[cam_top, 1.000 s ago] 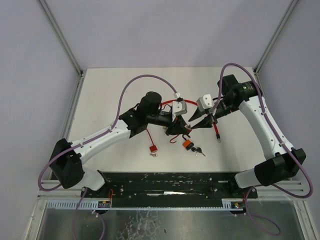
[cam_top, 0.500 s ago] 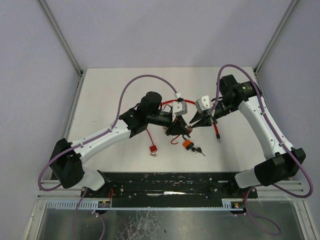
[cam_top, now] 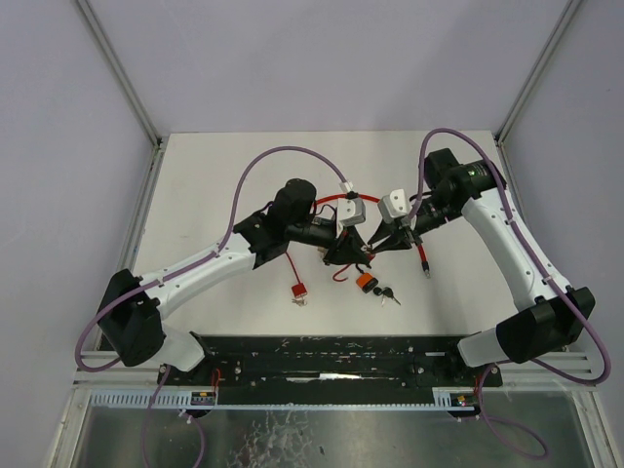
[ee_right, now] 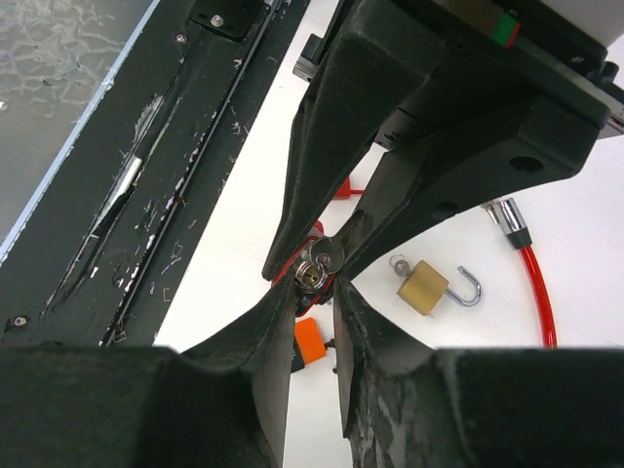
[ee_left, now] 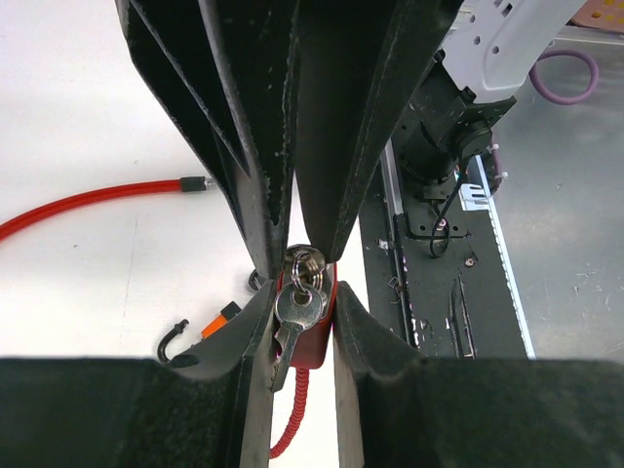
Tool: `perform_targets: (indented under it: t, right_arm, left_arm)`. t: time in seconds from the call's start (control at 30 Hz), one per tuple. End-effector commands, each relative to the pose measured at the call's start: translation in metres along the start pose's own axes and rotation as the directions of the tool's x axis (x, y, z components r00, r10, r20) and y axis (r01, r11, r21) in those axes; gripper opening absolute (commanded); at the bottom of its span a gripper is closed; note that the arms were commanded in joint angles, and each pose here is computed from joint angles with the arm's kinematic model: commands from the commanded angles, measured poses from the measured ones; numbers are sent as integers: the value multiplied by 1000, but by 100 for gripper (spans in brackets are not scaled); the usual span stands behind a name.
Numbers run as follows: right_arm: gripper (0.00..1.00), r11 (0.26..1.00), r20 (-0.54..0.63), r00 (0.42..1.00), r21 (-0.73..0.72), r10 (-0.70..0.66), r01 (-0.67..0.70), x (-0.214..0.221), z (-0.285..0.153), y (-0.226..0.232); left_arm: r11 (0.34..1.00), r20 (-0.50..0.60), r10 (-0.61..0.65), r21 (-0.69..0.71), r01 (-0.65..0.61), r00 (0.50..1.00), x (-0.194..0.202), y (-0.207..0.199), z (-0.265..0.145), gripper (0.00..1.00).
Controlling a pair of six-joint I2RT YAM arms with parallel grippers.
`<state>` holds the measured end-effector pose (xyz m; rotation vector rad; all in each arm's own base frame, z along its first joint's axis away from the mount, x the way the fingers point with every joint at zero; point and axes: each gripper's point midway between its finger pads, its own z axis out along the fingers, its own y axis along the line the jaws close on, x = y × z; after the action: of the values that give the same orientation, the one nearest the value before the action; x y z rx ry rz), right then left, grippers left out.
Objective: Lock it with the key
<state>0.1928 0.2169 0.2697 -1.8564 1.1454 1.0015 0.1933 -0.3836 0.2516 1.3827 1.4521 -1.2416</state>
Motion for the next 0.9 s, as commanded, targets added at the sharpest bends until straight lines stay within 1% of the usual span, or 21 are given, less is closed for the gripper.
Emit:
perform_targets:
  t: [0.0, 0.47, 0.73, 0.87]
  right_arm:
    - [28, 1000, 20, 1000, -9, -15, 15, -8, 3, 3]
    - [1, 1000, 37, 999, 3, 27, -27, -12, 5, 5]
    - [0, 997, 60, 995, 18, 79, -80, -16, 6, 4]
    - [0, 993, 64, 992, 29, 111, -113, -19, 4, 2]
  left_arm:
    - [998, 58, 50, 22, -52, 997, -24, -4, 2, 0]
    - [999, 80, 29, 15, -30, 996, -21, -4, 2, 0]
    - [999, 121, -4, 37, 0, 993, -18, -9, -3, 1]
    - [999, 179, -28, 47, 20, 983, -23, -11, -12, 8]
